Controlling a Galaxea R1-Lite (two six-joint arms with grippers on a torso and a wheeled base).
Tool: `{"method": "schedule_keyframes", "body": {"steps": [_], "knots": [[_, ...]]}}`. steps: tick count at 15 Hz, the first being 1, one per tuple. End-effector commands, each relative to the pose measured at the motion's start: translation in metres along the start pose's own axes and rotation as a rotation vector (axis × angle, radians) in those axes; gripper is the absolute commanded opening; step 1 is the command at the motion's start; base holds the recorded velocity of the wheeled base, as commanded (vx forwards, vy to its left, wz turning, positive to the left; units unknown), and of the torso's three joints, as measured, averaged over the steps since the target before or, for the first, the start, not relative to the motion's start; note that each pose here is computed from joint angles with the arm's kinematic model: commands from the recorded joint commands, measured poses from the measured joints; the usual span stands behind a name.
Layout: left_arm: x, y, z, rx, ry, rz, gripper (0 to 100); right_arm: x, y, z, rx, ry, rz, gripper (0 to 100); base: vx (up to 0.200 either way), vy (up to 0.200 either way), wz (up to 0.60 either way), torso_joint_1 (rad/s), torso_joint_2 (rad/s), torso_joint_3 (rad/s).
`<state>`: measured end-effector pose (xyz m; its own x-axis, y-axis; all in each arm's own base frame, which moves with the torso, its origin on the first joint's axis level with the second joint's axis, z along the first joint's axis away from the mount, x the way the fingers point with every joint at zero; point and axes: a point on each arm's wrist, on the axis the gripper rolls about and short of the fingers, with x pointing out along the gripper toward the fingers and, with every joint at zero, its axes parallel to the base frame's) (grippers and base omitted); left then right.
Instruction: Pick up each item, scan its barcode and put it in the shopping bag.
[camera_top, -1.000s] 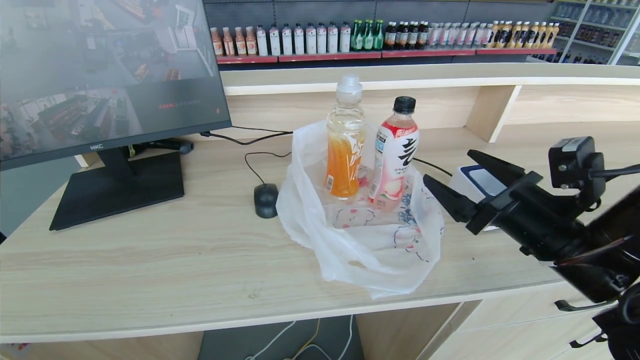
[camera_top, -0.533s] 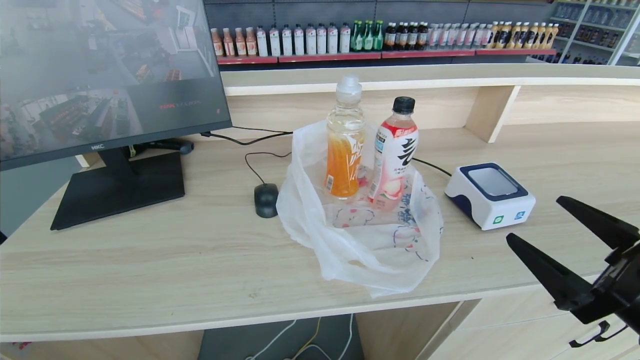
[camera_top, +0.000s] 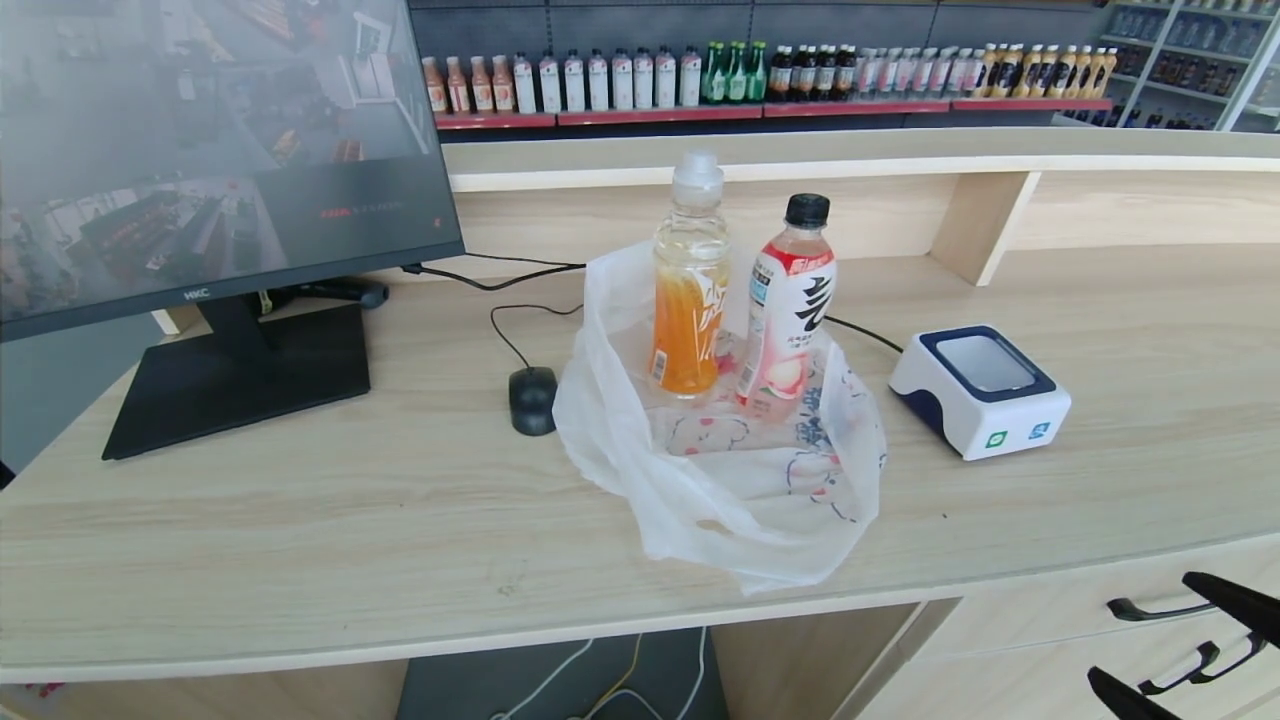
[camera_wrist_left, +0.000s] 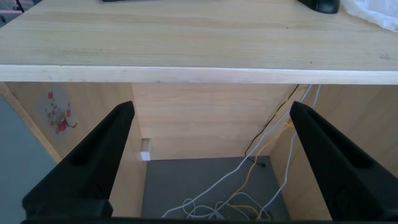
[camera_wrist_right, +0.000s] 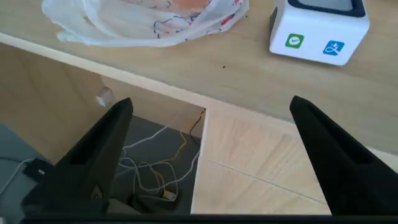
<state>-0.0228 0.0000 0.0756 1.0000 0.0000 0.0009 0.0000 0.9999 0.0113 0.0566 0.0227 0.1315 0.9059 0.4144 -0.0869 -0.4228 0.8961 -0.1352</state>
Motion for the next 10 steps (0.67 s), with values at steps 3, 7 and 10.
{"method": "schedule_keyframes", "body": {"steps": [3, 7, 10], "knots": [[0.000, 0.000, 0.000, -0.002, -0.001, 0.000, 100, -0.070, 0.013, -0.056, 0.000, 0.007, -0.046, 100, 0.000, 0.000, 0.00, 0.000, 0.00, 0.000], [0.000, 0.000, 0.000, -0.001, -0.001, 0.000, 100, -0.066, 0.014, -0.057, 0.105, 0.088, -0.277, 100, 0.000, 0.000, 0.00, 0.000, 0.00, 0.000], [0.000, 0.000, 0.000, -0.001, -0.001, 0.002, 100, -0.070, 0.017, -0.058, 0.096, 0.047, -0.386, 100, 0.000, 0.000, 0.00, 0.000, 0.00, 0.000]]}}
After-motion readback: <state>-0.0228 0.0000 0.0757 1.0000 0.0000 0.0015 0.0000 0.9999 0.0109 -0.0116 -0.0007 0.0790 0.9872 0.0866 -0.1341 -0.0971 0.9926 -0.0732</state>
